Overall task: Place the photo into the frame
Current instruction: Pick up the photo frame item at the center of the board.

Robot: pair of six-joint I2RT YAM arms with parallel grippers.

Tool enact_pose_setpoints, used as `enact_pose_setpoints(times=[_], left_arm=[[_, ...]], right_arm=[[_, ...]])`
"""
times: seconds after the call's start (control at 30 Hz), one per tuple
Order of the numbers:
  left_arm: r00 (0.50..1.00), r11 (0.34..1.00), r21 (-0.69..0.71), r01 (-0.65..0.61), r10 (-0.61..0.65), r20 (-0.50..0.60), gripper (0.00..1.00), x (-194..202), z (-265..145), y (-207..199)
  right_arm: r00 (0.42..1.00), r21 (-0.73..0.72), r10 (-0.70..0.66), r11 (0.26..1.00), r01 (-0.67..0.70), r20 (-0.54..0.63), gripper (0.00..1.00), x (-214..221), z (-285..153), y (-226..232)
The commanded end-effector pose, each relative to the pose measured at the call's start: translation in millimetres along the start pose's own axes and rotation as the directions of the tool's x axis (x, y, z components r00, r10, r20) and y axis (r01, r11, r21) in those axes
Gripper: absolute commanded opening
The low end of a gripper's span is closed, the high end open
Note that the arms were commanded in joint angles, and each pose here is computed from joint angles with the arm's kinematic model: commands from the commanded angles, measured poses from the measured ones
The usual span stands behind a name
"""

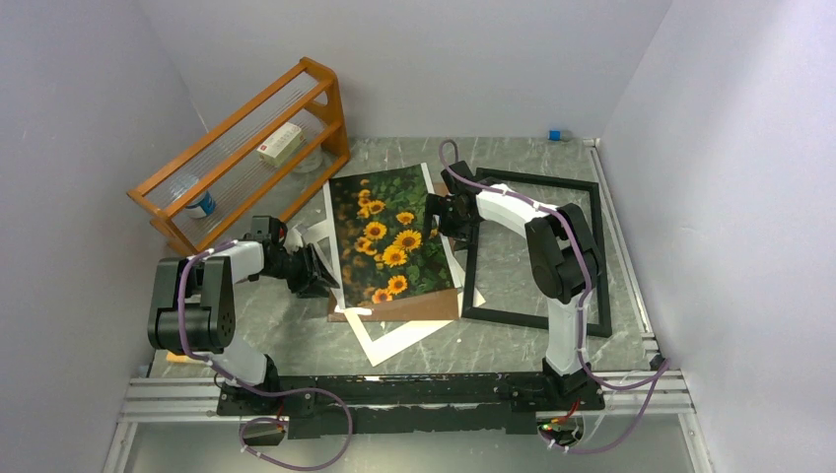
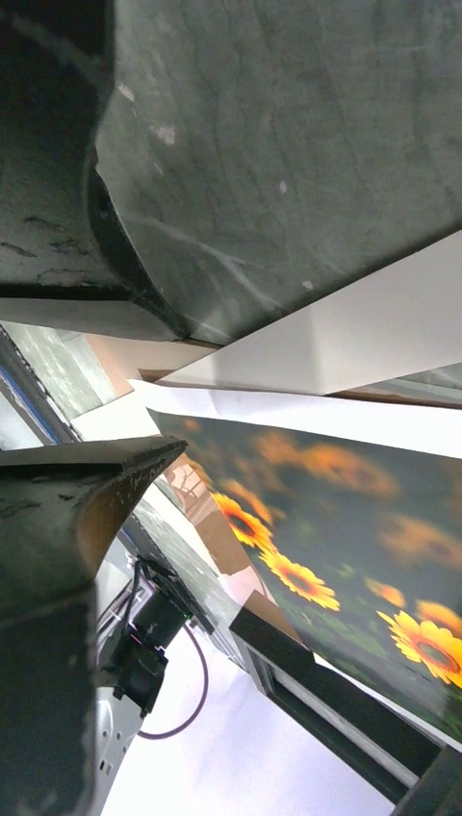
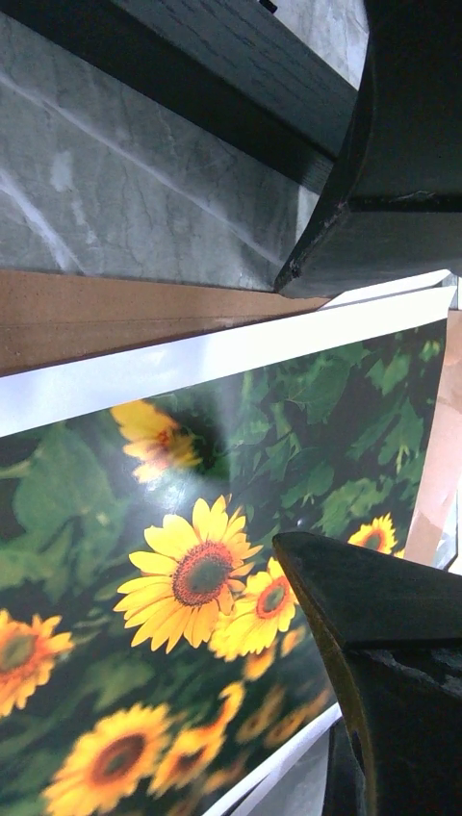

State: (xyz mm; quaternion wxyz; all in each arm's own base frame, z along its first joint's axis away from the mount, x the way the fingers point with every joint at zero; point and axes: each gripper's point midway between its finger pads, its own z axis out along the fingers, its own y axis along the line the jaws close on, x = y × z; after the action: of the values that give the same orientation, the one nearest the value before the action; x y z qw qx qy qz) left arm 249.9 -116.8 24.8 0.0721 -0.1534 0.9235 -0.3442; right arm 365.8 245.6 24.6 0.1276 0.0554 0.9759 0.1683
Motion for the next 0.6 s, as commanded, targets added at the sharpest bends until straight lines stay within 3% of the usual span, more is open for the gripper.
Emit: enact_pose_setpoints(times=[0.0, 0.33, 0.57], left_arm=[[0.988, 0.972, 0.200, -0.126, 0.104, 0.118, 0.48, -29.8, -5.2, -52.3], [0.979, 0.998, 0.004, -0.065, 0.063, 0.196, 0.58, -37.3, 1.1, -13.2], [0.984, 0.972, -0.229, 0.049, -0.008, 0.178, 0.63, -23.6, -27.4, 11.8]], right_arm=[[0.970, -0.008, 0.039, 0.999, -0.042, -0.239, 0.94, 68.4, 43.4, -6.8], [0.970, 0.007, 0.059, 0.998, -0.059, -0.236, 0.93, 68.3, 46.4, -8.9], [0.969, 0.043, 0.086, 0.996, -0.078, -0.233, 0.92, 70.1, 48.5, -15.4]])
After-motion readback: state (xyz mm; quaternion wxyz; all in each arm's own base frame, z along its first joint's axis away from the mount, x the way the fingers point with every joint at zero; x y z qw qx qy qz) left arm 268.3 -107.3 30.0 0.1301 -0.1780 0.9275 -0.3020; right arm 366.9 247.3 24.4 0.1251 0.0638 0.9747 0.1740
